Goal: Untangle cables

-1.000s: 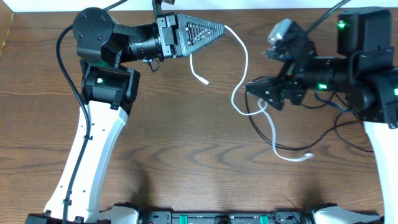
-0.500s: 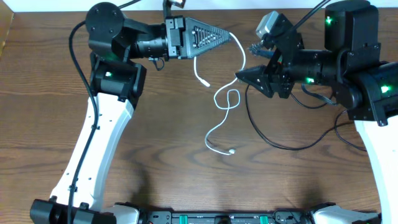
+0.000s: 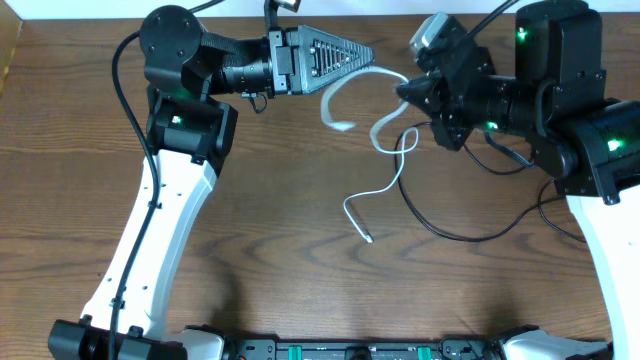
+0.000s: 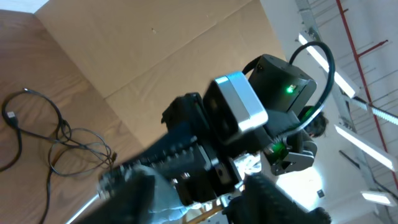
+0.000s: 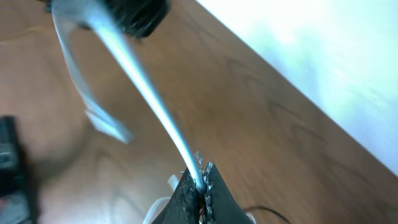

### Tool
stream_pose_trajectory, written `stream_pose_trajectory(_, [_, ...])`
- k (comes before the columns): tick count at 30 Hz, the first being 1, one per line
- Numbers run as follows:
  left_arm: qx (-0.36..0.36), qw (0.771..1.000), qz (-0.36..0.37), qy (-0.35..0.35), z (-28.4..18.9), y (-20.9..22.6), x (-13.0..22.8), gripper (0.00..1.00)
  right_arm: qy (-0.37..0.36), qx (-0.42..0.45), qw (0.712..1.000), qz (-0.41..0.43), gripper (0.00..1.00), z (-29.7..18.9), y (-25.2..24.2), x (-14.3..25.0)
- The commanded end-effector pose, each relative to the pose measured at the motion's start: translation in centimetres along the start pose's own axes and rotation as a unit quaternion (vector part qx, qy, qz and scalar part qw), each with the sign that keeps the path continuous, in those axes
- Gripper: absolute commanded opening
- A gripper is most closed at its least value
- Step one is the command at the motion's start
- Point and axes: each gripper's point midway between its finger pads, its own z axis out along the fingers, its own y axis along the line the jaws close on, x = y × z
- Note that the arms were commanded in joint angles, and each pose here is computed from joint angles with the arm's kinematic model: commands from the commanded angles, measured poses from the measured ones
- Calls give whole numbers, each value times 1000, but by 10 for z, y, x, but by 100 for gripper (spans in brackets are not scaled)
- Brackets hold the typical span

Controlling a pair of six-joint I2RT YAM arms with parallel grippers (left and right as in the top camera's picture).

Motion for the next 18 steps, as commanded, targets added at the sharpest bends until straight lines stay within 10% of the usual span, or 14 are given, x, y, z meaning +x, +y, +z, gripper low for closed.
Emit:
stream_pose_trajectory(1, [9,999,27,17,-1,-13,4,71,43,161,986,5,1,-16,-62,14])
stream_pose_trajectory(3, [10,999,26,26,-4,-13,6,86,58,239,969,16,1,-36,-101,24])
stream_pose_trajectory(18, [14,997,42,61,-16,-18,16,87,82,584,789,172,1,-288,-280,151])
